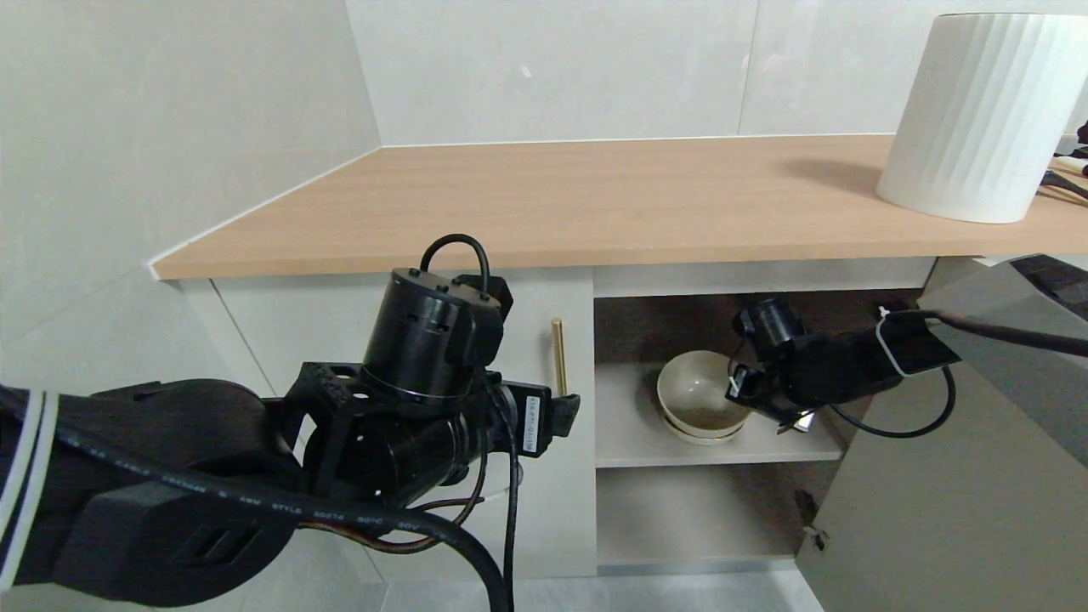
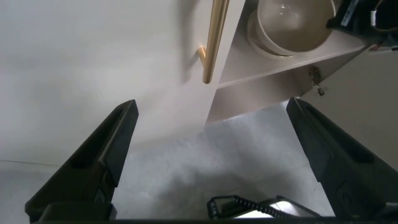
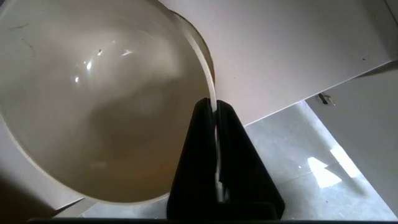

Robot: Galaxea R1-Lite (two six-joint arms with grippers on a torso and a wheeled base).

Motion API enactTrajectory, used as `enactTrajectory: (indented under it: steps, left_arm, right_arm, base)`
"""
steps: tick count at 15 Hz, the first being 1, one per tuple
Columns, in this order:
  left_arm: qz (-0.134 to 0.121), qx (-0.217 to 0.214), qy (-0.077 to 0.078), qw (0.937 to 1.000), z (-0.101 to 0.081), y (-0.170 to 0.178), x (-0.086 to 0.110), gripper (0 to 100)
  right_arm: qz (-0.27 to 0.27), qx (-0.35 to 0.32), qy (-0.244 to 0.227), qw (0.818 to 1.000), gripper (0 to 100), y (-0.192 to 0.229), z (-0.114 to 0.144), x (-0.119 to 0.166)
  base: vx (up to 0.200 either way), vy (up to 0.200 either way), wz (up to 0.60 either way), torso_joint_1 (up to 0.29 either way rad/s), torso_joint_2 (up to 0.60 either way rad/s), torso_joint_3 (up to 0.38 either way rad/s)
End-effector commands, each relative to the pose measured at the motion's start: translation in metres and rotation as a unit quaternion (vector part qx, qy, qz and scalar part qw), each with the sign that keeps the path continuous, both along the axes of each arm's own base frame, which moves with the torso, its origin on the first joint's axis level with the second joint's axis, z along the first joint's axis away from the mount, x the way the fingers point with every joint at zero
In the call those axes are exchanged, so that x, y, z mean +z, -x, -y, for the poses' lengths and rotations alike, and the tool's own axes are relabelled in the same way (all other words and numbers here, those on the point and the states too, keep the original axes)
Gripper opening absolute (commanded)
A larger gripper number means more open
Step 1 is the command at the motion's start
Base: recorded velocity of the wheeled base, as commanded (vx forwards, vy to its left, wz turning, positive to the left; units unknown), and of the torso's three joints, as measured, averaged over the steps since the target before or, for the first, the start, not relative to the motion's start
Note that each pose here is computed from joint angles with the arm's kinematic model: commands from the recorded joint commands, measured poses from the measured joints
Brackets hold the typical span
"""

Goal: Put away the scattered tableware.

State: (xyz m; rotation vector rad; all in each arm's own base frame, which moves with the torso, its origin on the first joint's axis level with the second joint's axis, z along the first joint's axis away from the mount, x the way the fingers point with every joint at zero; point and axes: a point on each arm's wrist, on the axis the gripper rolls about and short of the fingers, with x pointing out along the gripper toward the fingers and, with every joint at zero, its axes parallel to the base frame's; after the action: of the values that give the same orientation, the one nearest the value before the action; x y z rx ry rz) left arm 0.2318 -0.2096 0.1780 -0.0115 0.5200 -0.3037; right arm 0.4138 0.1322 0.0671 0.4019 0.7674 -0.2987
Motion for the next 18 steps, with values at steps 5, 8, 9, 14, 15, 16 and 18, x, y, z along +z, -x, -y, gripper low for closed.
enactTrajectory:
  steps: [5, 8, 9, 14, 15, 16, 18]
  left_arm:
    - [0.0, 0.0, 0.001, 1.0, 0.0, 0.0, 0.0, 100]
    - [0.0, -0.001, 0.0, 1.0, 0.0, 0.0, 0.001, 100]
    - [0.0, 0.0, 0.0, 1.0, -0.001, 0.001, 0.001, 100]
    - [0.018, 0.027, 0.017, 0.9993, -0.039, 0.018, 0.03, 100]
    - [0.018, 0.027, 0.017, 0.9993, -0.045, 0.026, 0.032, 100]
    - [0.017, 0.027, 0.016, 0.9994, -0.049, 0.03, 0.032, 100]
    - [0.007, 0.027, 0.005, 0.9996, -0.062, 0.045, 0.029, 100]
  right_arm:
    - [0.001, 0.008, -0.003, 1.0, 100, 0.004, -0.003, 0.005]
    - [-0.002, 0.049, -0.011, 0.999, 100, 0.024, -0.01, 0.023]
    - [-0.006, 0.074, -0.002, 0.997, 100, 0.035, -0.01, 0.034]
    - [0.007, 0.176, -0.01, 0.984, 100, 0.122, 0.004, 0.102]
    - [0.017, 0.188, -0.011, 0.982, 100, 0.139, 0.005, 0.114]
    - [0.022, 0.191, -0.012, 0.981, 100, 0.148, 0.007, 0.121]
    - [0.005, 0.195, -0.006, 0.981, 100, 0.175, 0.016, 0.138]
  base:
    - [0.0, 0.0, 0.0, 0.0, 0.0, 0.0]
    - [0.0, 0.0, 0.0, 0.0, 0.0, 0.0]
    - [0.0, 0.0, 0.0, 0.0, 0.0, 0.0]
    - [0.0, 0.0, 0.0, 0.0, 0.0, 0.0]
    - [0.0, 0.0, 0.0, 0.0, 0.0, 0.0]
    - [0.0, 0.0, 0.0, 0.0, 0.0, 0.0]
    - [-0.1, 0.0, 0.0, -0.001, 0.0, 0.004]
